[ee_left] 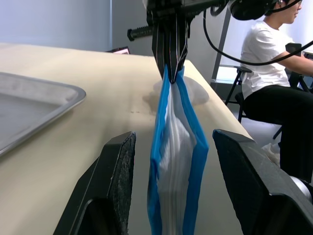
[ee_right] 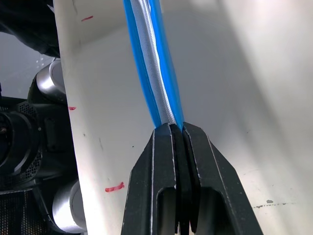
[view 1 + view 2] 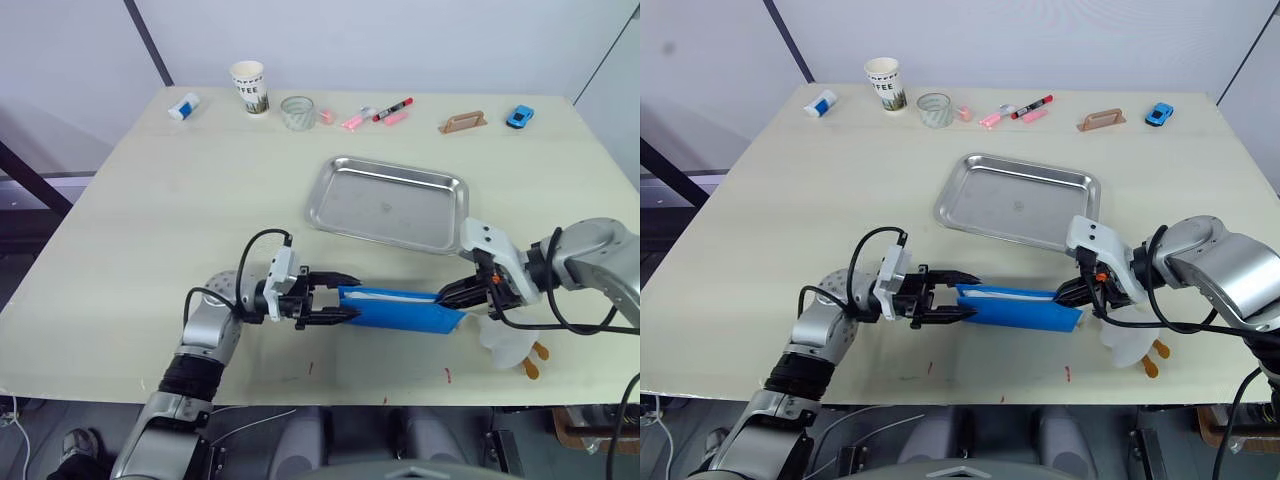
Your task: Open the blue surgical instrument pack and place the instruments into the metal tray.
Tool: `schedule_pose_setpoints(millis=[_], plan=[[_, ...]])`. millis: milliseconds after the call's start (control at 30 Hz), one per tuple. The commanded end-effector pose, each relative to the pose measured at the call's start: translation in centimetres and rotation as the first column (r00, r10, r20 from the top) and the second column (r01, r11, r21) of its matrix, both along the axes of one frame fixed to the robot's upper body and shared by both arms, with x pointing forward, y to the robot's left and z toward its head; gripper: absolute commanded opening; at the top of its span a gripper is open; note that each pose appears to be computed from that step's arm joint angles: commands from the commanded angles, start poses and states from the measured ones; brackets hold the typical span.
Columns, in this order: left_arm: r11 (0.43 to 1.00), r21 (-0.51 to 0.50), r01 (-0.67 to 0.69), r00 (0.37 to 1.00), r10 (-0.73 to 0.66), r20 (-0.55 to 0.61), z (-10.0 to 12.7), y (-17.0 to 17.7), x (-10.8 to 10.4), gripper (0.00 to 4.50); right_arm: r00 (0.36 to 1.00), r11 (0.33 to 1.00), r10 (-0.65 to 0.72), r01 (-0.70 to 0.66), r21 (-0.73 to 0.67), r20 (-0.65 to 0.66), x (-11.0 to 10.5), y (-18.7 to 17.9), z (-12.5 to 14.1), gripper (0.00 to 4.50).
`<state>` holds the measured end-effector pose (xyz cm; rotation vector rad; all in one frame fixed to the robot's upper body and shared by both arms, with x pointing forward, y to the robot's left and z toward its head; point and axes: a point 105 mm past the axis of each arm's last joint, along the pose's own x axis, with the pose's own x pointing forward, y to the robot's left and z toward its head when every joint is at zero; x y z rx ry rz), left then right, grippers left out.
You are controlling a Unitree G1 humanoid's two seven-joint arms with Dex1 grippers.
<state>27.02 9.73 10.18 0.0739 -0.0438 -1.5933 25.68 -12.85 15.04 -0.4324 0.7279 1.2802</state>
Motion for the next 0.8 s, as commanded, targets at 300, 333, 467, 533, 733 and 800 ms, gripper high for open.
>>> schedule_pose_setpoints(millis=[300, 333, 467, 533, 733, 800], plan=[[0.999, -0.039, 0.019, 0.999, -0.017, 0.033, 0.9, -0.2, 0.0, 0.04, 1.000, 1.000, 0.021, -0.021, 0.004, -0.010, -0.6, 0.5, -0.6, 0.00], [0.999, -0.038, 0.019, 0.999, -0.017, 0.033, 0.9, -0.2, 0.0, 0.04, 1.000, 1.000, 0.021, -0.021, 0.004, -0.009, -0.5, 0.5, -0.6, 0.00], [0.999, -0.035, 0.006, 0.999, -0.005, 0.049, 1.1, -0.1, 0.1, 0.04, 0.999, 1.000, -0.005, 0.004, 0.022, 0.038, 0.3, 0.6, -0.4, 0.00], [0.999, -0.033, 0.000, 0.999, 0.001, 0.052, 1.2, -0.1, 0.2, 0.01, 0.997, 0.999, -0.017, 0.014, 0.040, 0.078, 0.9, 0.6, 0.0, 0.35], [0.999, -0.022, -0.027, 0.998, 0.028, 0.064, 1.3, 0.2, 0.4, 0.00, 0.994, 0.994, -0.031, 0.020, 0.105, 0.104, 0.2, -1.1, 0.8, 3.15], [0.999, -0.014, -0.044, 0.996, 0.045, 0.073, 1.2, 0.5, 0.6, 0.00, 0.992, 0.990, -0.062, 0.046, 0.136, 0.113, -0.2, -2.1, 1.1, 3.88]])
